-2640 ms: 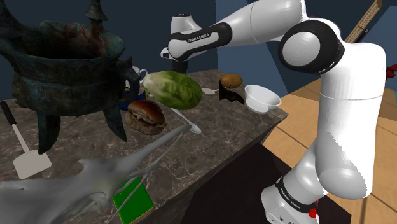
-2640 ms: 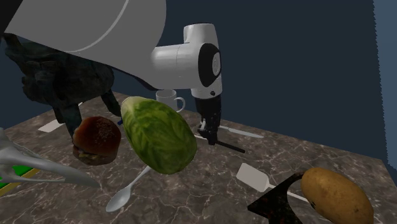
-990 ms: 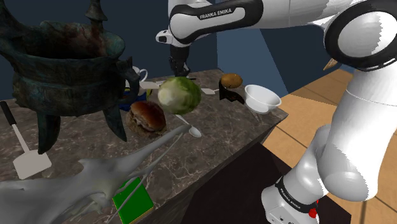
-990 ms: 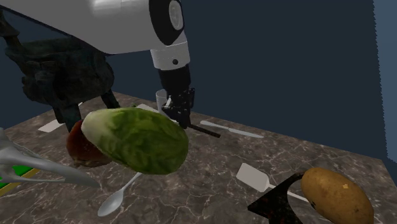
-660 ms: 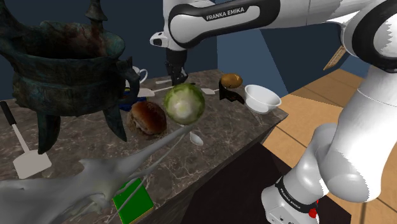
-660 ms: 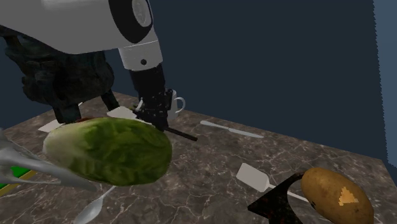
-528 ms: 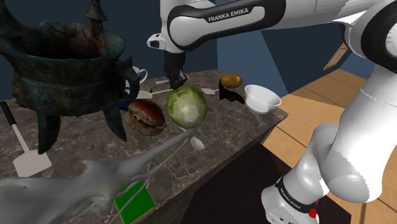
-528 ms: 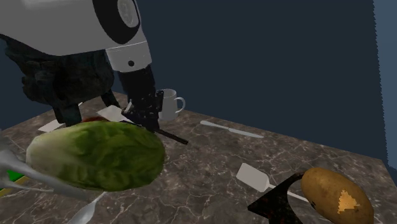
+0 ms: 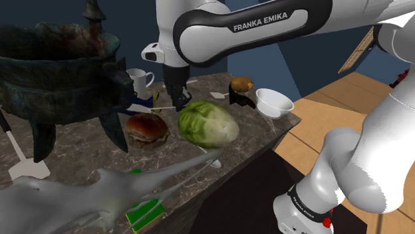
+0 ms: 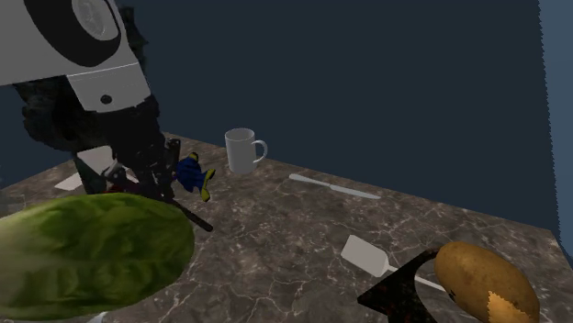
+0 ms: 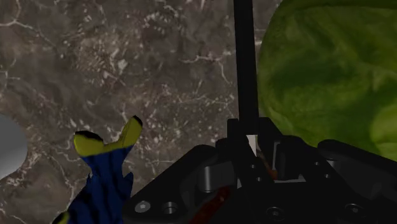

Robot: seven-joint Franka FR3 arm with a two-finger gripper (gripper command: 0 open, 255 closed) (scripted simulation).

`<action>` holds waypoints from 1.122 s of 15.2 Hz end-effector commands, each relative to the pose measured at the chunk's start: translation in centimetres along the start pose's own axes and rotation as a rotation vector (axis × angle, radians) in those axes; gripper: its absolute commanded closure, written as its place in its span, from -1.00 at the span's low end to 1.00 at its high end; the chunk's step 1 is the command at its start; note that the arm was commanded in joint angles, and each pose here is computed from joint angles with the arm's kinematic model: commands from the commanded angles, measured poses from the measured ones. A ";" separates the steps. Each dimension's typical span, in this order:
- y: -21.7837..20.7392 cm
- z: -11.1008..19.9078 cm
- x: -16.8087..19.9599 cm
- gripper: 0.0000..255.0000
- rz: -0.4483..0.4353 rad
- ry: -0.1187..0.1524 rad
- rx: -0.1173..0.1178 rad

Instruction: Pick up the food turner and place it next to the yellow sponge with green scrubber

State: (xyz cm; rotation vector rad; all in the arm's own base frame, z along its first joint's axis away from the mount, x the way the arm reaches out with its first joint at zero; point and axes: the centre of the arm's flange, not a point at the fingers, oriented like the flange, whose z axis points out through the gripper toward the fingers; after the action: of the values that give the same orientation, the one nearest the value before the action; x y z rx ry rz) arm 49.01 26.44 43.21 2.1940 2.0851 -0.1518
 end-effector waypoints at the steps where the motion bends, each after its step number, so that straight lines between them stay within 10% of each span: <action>1: -2.3 -0.1 2.1 1.00 -0.004 0.000 0.002; 17: -10.7 2.2 10.7 1.00 -0.004 0.000 0.002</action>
State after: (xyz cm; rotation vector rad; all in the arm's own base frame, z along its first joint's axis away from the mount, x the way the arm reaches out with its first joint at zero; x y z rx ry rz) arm 38.98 37.20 39.85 2.1914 2.0901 -0.1543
